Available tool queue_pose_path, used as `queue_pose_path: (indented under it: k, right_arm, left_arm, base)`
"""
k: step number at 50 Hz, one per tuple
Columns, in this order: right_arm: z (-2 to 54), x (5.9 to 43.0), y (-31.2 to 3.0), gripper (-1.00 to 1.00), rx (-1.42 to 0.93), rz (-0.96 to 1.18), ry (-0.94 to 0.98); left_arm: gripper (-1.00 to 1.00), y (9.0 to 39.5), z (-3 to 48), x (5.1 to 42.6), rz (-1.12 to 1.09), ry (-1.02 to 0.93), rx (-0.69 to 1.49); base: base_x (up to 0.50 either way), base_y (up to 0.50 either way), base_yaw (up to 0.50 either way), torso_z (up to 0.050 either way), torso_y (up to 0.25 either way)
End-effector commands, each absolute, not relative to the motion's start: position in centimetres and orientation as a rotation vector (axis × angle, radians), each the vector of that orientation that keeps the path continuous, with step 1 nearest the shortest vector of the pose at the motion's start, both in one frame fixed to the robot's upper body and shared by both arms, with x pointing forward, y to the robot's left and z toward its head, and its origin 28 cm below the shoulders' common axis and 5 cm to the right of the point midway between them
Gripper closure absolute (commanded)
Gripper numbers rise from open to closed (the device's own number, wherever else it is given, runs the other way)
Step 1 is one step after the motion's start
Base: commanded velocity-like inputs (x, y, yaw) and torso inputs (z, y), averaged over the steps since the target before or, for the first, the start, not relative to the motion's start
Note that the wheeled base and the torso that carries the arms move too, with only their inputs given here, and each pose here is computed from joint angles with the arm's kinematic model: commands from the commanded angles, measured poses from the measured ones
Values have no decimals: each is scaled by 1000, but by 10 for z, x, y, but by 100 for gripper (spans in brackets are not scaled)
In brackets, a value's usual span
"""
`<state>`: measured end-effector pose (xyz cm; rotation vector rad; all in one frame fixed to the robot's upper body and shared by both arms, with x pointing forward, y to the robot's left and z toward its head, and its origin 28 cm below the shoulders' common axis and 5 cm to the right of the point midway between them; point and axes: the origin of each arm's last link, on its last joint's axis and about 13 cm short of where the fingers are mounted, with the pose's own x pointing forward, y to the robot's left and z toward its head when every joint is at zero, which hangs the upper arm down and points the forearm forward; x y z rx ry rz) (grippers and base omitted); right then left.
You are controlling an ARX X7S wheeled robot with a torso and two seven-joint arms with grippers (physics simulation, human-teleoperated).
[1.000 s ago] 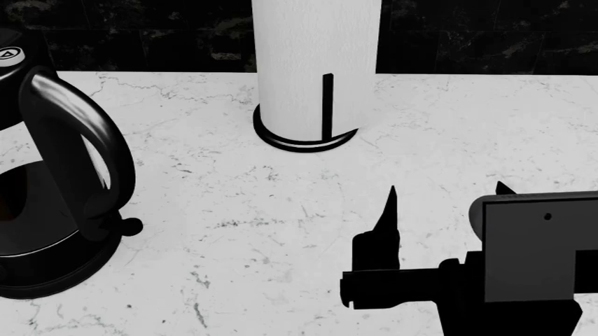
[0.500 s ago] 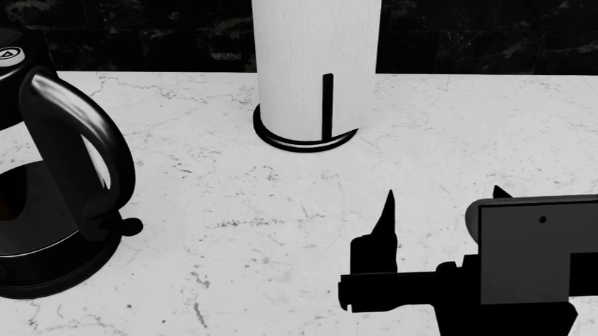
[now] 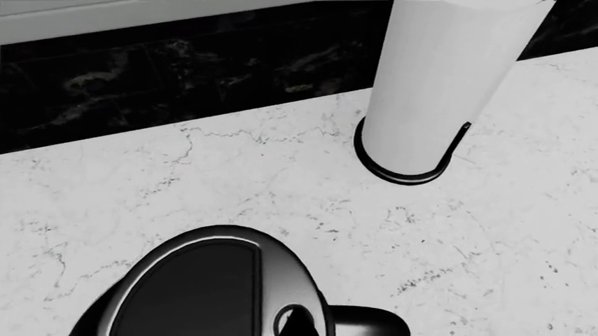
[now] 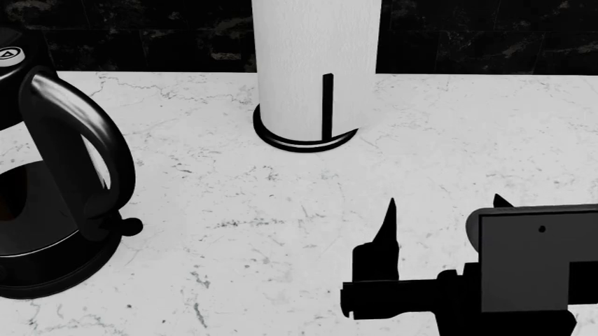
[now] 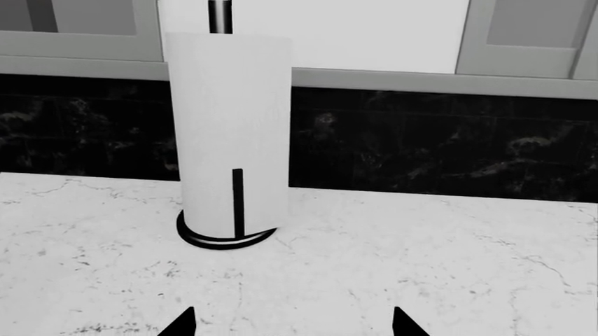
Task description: Press the button to open the lid of the electric kettle.
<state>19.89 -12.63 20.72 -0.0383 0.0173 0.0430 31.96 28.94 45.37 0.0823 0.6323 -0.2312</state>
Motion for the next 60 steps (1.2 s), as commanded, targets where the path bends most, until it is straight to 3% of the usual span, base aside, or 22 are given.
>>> queue_pose_path:
  k: [1, 12, 33, 53, 60]
  right_arm:
    - [208, 198, -129, -100, -32, 39, 3]
    - [205, 197, -129, -100, -28, 36, 7]
    - [196, 197, -133, -100, -18, 28, 22]
    - [204, 197, -130, -100, -21, 33, 8]
    - [202, 197, -130, -100, -14, 35, 12]
  left_arm:
    - [100, 284, 448, 322, -239, 685, 92]
    - [100, 295, 434, 323, -189, 730, 60]
    - [100, 280, 421, 346, -264, 768, 82]
    - [100, 283, 390, 332, -279, 878, 56]
    - [100, 280, 413, 328, -302, 820, 58]
  base:
    - [0, 0, 0, 0, 0]
    - [0, 0, 0, 0, 0]
    - [0, 0, 0, 0, 0]
    - [0, 0, 1, 0, 0]
    - [0, 0, 1, 0, 0]
